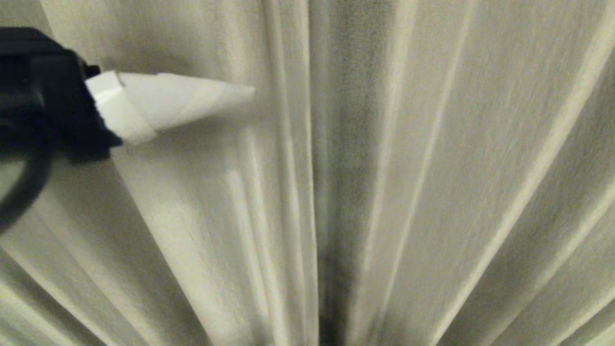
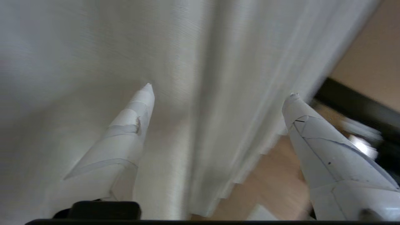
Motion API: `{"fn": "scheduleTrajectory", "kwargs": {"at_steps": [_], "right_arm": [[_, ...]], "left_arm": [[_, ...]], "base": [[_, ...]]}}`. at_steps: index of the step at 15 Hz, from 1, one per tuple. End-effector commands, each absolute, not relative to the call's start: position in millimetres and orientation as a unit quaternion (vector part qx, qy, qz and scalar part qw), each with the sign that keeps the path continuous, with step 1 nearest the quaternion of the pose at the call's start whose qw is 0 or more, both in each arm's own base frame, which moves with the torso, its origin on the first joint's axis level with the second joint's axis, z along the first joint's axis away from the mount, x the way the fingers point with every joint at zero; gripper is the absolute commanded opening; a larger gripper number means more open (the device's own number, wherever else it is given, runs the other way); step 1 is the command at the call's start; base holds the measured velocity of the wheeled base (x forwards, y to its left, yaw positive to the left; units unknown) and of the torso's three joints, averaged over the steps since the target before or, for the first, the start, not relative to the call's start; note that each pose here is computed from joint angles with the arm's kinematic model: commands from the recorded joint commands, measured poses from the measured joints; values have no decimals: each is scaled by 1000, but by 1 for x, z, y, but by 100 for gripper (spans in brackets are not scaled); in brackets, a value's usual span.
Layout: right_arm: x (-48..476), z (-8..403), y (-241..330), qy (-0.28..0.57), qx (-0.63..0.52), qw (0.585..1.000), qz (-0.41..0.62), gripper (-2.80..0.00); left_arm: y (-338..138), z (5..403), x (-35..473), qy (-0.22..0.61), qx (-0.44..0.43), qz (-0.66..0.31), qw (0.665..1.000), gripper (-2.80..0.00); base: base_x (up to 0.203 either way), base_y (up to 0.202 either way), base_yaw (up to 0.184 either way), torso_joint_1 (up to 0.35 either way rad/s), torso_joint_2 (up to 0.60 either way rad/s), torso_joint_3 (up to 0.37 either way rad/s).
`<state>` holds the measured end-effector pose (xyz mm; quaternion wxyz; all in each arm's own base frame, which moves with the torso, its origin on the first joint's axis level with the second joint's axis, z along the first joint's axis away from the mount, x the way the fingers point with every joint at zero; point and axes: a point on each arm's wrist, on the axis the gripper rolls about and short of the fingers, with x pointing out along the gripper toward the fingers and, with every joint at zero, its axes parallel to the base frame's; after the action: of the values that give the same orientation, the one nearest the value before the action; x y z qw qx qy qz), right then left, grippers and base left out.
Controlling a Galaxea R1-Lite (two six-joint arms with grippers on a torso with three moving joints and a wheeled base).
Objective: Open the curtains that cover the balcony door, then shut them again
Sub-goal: Pull the outer curtains open on both sides
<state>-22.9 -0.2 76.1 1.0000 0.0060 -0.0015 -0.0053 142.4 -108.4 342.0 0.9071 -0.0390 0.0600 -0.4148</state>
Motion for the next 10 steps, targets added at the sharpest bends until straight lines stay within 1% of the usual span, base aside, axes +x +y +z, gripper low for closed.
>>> {"fn": "scheduleTrajectory", "kwargs": {"at_steps": [1,10], "right_arm": [[-23,76,0,-1,6,1000,-5,-280],[-23,76,0,-1,6,1000,-5,-280]], "left_arm": [[-125,339,167,72,-20,-387,919,0],[-158,359,219,36,21,-321,946,0]], "base": [[0,0,0,0,0,0],[0,0,0,0,0,0]]}}
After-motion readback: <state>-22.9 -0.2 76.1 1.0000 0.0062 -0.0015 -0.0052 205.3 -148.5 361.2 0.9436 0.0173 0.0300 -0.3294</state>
